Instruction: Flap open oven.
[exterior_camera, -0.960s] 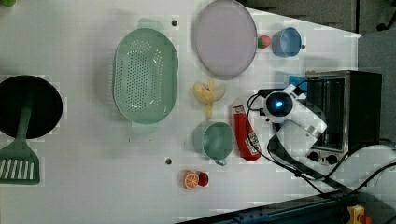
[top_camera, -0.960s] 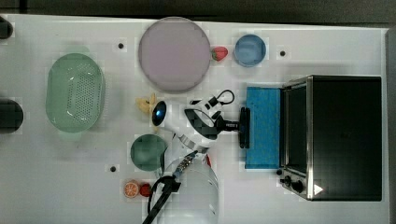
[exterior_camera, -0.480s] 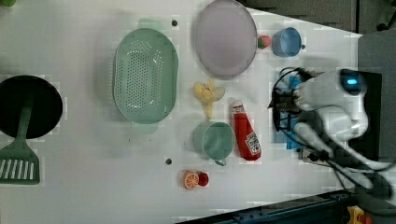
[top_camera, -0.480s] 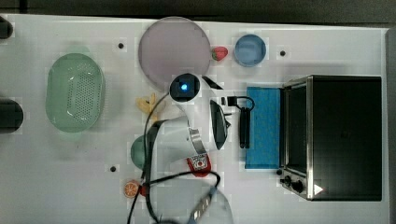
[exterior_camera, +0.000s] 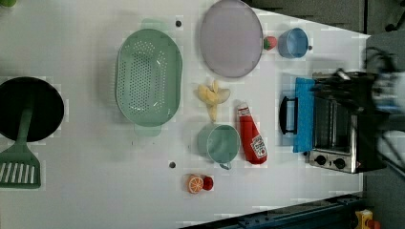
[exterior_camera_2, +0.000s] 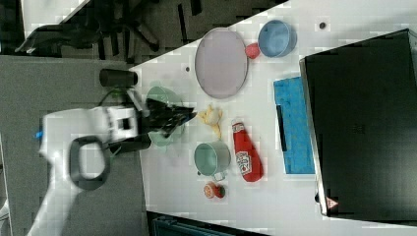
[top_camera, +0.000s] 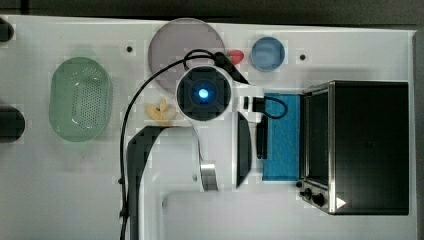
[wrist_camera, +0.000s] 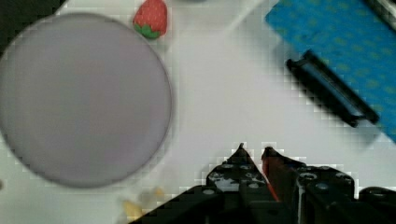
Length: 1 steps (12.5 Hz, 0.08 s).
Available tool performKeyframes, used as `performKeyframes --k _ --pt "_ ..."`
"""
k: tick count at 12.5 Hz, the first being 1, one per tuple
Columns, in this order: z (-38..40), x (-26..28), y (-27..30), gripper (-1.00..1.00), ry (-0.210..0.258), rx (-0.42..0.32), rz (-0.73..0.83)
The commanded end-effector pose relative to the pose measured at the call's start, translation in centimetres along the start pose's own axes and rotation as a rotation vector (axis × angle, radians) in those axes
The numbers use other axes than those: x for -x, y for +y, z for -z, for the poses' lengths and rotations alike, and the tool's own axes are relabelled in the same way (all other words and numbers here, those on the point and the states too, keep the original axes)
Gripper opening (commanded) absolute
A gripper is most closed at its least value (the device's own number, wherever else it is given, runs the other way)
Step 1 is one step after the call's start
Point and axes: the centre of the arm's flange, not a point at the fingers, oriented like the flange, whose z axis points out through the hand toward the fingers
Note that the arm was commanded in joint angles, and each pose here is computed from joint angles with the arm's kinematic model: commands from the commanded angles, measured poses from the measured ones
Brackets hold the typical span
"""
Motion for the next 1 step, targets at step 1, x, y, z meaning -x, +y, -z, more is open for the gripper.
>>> performKeyframes --k 1 --pt "5.45 -2.05 3.39 -0.65 -0.047 0.008 -0.133"
